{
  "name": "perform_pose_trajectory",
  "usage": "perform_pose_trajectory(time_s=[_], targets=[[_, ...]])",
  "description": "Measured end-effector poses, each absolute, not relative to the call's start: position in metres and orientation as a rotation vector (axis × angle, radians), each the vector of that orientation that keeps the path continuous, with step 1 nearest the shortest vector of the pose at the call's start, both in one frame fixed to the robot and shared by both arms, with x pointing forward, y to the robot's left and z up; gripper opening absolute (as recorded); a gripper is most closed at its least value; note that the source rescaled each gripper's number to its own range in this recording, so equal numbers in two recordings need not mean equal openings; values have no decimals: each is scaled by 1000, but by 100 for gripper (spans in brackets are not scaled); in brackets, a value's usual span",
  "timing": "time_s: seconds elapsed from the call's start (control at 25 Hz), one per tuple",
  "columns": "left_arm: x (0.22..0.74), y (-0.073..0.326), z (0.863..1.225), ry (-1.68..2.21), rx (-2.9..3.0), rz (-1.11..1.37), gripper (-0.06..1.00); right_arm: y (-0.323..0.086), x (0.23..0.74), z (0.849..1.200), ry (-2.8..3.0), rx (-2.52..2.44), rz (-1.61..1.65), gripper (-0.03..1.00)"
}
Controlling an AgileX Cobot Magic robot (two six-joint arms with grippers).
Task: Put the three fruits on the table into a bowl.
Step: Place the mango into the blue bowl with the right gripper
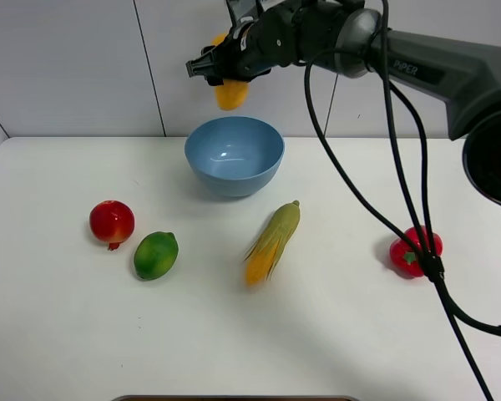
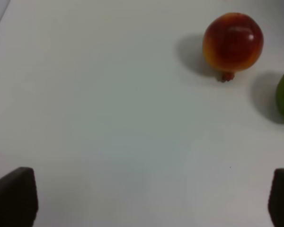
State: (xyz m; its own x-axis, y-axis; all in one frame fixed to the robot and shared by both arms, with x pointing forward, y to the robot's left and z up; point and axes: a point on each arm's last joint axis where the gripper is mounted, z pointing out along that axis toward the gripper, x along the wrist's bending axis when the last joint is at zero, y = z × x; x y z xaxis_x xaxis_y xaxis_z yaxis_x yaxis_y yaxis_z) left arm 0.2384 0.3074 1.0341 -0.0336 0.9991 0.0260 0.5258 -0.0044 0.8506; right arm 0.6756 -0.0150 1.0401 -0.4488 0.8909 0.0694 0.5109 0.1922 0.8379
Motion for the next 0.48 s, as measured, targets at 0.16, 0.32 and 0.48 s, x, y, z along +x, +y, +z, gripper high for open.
perform_pose_trajectory(time_s=[0.16, 0.32, 0.48], targets=[[238, 307, 1034, 1630, 1599, 936, 100, -11, 683, 1007, 2086, 1319, 1094, 4], [238, 307, 1034, 1630, 1599, 936, 100, -7, 688, 980, 2113, 1323, 1059, 4], [238, 307, 1034, 1630, 1599, 936, 100, -3, 693, 959, 2123, 1316, 1057, 4]])
